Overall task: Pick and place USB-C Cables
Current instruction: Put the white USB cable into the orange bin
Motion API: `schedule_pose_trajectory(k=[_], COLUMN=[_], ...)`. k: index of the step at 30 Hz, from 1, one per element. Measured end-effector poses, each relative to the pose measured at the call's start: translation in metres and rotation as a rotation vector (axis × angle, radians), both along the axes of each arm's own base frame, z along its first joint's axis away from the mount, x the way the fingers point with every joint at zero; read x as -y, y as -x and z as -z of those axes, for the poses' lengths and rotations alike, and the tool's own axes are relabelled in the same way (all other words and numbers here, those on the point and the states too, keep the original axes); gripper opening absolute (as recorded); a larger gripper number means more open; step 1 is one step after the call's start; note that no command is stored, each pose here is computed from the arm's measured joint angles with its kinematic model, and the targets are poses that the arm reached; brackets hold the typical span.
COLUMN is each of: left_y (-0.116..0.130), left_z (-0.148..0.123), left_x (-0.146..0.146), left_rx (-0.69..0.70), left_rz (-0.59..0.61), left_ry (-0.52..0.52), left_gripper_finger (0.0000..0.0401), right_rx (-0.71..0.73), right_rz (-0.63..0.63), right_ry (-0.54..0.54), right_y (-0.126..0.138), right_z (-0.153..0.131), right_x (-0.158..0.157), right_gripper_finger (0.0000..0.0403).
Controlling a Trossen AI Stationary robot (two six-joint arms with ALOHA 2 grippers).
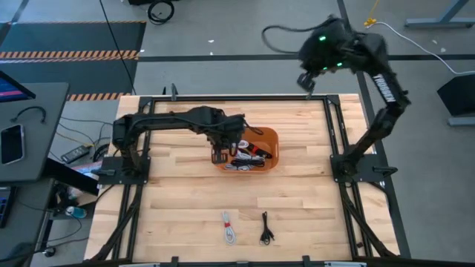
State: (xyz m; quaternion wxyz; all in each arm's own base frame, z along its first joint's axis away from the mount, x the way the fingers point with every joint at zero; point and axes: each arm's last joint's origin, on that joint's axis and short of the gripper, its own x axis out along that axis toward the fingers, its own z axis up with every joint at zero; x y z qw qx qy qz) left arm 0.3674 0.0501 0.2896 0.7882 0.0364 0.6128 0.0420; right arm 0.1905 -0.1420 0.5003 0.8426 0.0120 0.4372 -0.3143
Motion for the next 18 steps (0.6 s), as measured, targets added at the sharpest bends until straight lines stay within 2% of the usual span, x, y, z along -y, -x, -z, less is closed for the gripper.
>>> schedule_pose_trajectory(k=[5, 10, 18], left_y=[-0.012, -0.020, -0.028], left_z=[0.029, 0.055, 0.070], left_x=[-0.012, -0.030, -0.056], left_rx=[-0.086, -0.155, -0.120], left_rz=[0.040, 0.051, 0.045], left_ry=[-0.004, -0.001, -0.018], left_gripper_finger=[0.0009, 0.0009, 0.0009], right_rx=[0.065, 0.145, 0.202], right_rz=[0.033, -0.002, -0.031], right_ry=[0.028, 0.025, 0.040], right_y=[0.032, 0.052, 0.069], right_z=[-0.014, -0.025, -0.033], right_x=[-0.006, -0.021, -0.037], right_gripper_finger=[0.0002, 0.0002, 0.0001])
